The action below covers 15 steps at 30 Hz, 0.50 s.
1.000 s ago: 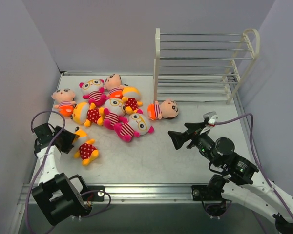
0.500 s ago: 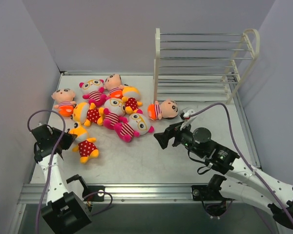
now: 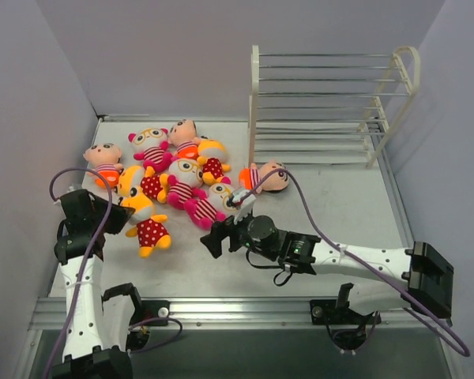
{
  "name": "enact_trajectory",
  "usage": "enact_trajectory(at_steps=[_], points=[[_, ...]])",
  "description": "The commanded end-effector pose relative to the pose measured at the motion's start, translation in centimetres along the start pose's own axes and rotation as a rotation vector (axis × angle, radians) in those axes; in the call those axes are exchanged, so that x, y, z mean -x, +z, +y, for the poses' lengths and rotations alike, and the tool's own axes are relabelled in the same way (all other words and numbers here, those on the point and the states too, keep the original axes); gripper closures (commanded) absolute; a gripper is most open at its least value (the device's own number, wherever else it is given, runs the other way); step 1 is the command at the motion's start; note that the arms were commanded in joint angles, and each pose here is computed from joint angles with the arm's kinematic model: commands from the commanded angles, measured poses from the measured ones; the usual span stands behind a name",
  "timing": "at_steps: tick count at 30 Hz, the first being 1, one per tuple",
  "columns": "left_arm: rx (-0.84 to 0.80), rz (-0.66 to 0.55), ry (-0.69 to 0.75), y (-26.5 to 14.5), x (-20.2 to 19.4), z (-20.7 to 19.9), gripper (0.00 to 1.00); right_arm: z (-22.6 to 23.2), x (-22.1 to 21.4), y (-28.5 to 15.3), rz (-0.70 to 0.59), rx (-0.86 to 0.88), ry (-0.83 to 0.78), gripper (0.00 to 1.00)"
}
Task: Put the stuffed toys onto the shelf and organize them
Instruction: Grab a stuffed toy with the left arm, then pass the stuffed toy from the left arm to the right
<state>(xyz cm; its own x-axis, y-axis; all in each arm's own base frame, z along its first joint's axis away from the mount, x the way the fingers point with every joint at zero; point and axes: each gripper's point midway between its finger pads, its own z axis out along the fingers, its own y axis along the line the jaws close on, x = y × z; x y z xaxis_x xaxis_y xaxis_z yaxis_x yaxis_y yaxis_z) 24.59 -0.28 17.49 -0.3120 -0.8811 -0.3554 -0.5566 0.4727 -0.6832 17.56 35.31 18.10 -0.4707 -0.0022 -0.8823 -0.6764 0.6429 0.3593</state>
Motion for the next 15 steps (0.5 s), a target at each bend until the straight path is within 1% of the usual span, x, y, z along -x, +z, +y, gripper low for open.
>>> enact_trajectory(at_steps=[1,7,9,10,12,13,15], points=[[-0.041,-0.076,-0.001,-2.0,1.8,-2.5,0.98,3.0,4.4,2.2,-0.148,0.023,0.053,0.05],[-0.060,-0.087,0.003,-2.7,1.8,-3.2,0.97,6.8,3.7,5.7,-0.108,0.062,0.007,0.07],[-0.062,-0.089,0.006,-2.8,1.6,-3.2,0.98,7.4,3.5,6.4,-0.098,0.065,0.001,0.07],[-0.061,-0.088,0.005,-2.8,1.6,-3.1,0.97,7.7,2.6,7.0,-0.079,0.060,-0.010,0.07],[-0.064,-0.088,0.009,-2.9,1.5,-3.2,0.98,8.5,2.8,7.7,-0.077,0.063,-0.020,0.07],[-0.054,-0.088,0.008,-2.9,1.4,-3.0,0.98,8.7,1.8,8.3,-0.056,0.062,-0.031,0.08],[-0.050,-0.096,0.009,-3.1,1.6,-3.0,0.98,9.6,1.8,8.9,-0.046,0.074,-0.041,0.09]])
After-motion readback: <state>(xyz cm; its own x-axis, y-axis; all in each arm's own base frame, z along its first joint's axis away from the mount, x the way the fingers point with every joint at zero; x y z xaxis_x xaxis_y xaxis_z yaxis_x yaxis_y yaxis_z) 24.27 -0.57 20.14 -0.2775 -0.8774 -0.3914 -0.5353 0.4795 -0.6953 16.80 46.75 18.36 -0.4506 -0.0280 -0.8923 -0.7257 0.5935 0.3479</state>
